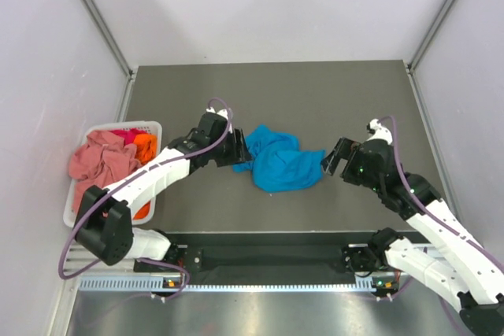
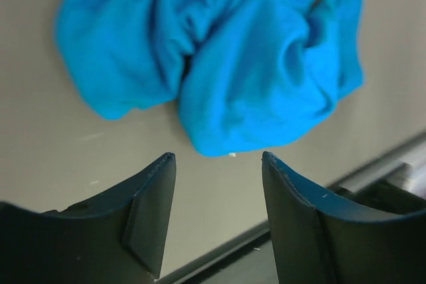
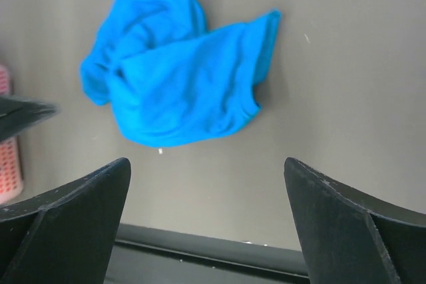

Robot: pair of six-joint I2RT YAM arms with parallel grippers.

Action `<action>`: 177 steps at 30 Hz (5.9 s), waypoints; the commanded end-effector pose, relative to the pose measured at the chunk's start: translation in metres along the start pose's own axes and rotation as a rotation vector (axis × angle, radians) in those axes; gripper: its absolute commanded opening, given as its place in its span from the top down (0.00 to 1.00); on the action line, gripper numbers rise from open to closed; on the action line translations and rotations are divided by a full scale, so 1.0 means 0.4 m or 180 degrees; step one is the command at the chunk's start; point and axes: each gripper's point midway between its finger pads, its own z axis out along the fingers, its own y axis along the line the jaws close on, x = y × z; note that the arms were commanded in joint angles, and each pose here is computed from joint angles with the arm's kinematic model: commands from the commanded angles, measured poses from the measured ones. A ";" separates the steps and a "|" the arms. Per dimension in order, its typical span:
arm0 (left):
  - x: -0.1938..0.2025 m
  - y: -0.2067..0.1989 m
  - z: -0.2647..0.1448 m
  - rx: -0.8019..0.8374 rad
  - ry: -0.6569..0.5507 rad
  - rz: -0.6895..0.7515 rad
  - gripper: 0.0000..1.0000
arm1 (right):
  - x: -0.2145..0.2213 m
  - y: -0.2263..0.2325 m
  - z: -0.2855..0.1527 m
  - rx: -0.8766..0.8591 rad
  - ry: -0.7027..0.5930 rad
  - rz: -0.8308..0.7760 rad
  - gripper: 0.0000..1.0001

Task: Fold and stack the t-shirts
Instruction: Move the tshirt to the center of the board, then flatten the tshirt out

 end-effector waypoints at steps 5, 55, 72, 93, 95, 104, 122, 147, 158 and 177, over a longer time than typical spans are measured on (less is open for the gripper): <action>-0.025 0.133 -0.036 -0.0953 -0.0162 0.0319 0.39 | 0.075 0.010 0.136 0.0029 0.0221 0.0321 0.09; -0.316 0.053 -0.180 -0.1122 -0.0831 0.0349 1.00 | -0.388 -0.113 0.065 0.1198 -0.1024 -0.0133 1.00; -0.472 0.235 0.055 -0.1562 -0.0517 -0.0042 1.00 | -0.596 -0.176 0.563 0.0960 -0.0209 -0.0408 0.99; -0.280 0.137 -0.026 -0.0657 -0.0178 0.0239 0.58 | -0.166 -0.409 0.215 0.1994 0.0480 0.1233 0.60; -0.258 0.121 -0.032 -0.0503 -0.0126 0.0251 0.58 | -0.144 -0.431 0.187 0.2110 0.0431 0.1249 0.60; -0.233 0.113 -0.035 -0.0394 -0.0070 0.0253 0.58 | -0.038 -0.470 0.179 0.2076 0.0565 0.1507 0.59; -0.233 0.143 -0.040 -0.0595 -0.0112 0.0238 0.58 | 0.032 -0.508 0.204 0.2307 0.0603 0.1869 0.61; -0.232 0.210 -0.028 -0.1009 -0.0168 0.0096 0.58 | -0.090 -0.487 0.212 0.1921 0.0008 0.1449 1.00; -0.304 0.326 0.052 -0.1334 -0.0263 -0.0133 0.58 | -0.238 -0.409 0.034 0.1807 -0.0743 0.1287 1.00; -0.325 0.425 0.181 -0.1377 -0.0347 -0.0355 0.59 | -0.258 -0.383 0.039 0.1568 -0.0852 0.1185 1.00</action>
